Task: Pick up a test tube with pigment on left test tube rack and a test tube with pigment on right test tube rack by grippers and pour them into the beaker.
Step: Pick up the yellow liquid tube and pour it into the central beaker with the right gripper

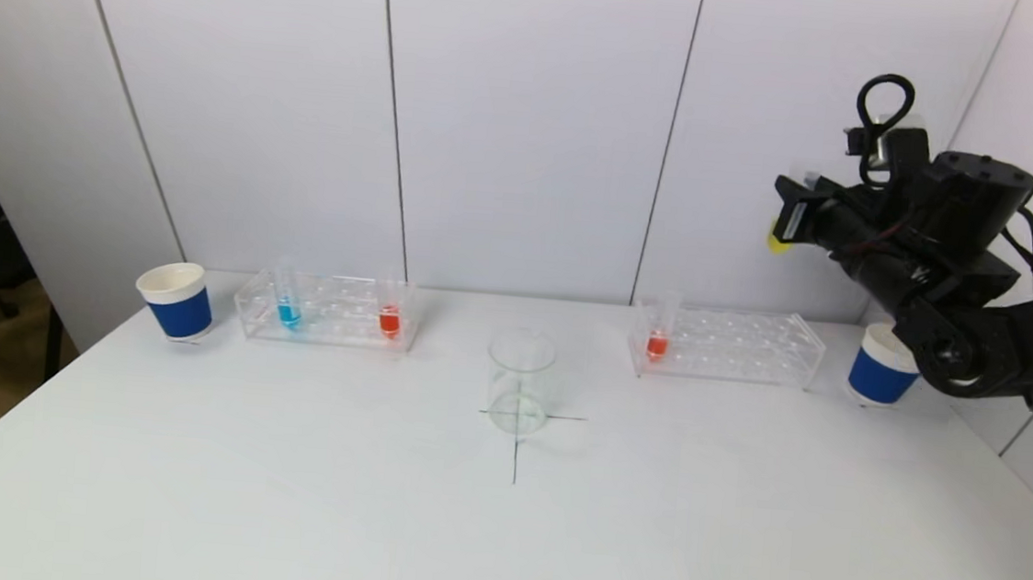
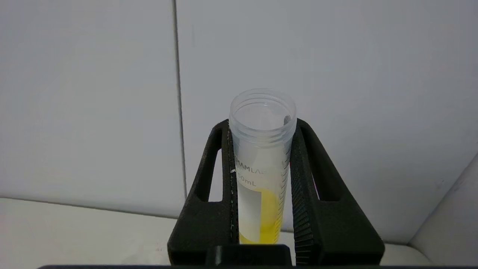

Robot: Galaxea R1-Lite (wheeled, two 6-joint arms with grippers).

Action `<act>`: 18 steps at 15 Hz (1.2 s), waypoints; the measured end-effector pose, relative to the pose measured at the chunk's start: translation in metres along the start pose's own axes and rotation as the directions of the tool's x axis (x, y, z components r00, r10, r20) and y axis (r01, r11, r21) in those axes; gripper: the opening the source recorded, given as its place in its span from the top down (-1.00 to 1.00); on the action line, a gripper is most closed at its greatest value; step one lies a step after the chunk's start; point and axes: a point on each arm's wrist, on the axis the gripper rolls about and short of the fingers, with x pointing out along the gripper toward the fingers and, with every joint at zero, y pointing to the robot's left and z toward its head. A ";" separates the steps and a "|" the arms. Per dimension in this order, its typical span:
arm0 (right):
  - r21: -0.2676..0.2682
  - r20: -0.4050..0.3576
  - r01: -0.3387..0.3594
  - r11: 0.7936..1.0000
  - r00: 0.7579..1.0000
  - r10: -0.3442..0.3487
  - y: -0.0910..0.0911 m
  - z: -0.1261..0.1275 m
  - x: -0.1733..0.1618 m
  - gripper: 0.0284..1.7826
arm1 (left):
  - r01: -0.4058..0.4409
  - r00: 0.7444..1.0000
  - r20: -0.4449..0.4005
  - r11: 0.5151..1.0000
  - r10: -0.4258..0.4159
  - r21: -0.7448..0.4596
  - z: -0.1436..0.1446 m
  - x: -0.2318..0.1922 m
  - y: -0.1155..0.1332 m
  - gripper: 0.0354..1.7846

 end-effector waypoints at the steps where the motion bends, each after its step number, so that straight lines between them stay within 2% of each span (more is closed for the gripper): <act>1: -0.019 0.015 -0.017 1.000 1.000 0.018 0.006 0.013 0.001 0.51 | 0.000 1.000 0.000 1.000 0.000 0.000 0.000 0.000 0.000 -0.98; 4: -0.027 0.013 -0.108 0.994 0.994 0.108 0.034 0.043 -0.002 0.51 | 0.000 1.000 0.000 1.000 0.000 0.000 0.000 0.000 0.000 -0.98; 5: -0.042 0.012 -0.146 0.988 0.989 0.147 0.045 0.052 -0.004 0.51 | 0.000 1.000 0.000 1.000 0.000 0.000 0.000 0.000 0.000 -0.98; 7: -0.105 0.019 -0.216 0.971 0.976 0.219 0.062 0.065 -0.008 0.51 | 0.000 1.000 0.000 1.000 0.000 0.000 0.000 0.000 0.000 -0.98; 9: -0.128 0.030 -0.278 0.952 0.958 0.284 0.077 0.074 -0.012 0.51 | 0.000 1.000 0.000 1.000 0.000 0.000 0.000 0.000 0.000 -0.98; 11: -0.140 0.035 -0.339 0.930 0.937 0.346 0.091 0.078 -0.016 0.51 | 0.000 1.000 0.000 1.000 0.000 0.000 0.000 0.000 0.000 -0.98; 14: -0.194 0.044 -0.394 0.898 0.912 0.409 0.103 0.080 -0.020 0.51 | 0.000 1.000 0.000 1.000 0.000 0.000 0.000 0.000 0.000 -0.98; 18: -0.284 0.039 -0.474 0.834 0.863 0.504 0.107 0.075 -0.022 0.51 | 0.000 1.000 0.000 1.000 0.000 0.000 0.000 0.000 0.000 -0.98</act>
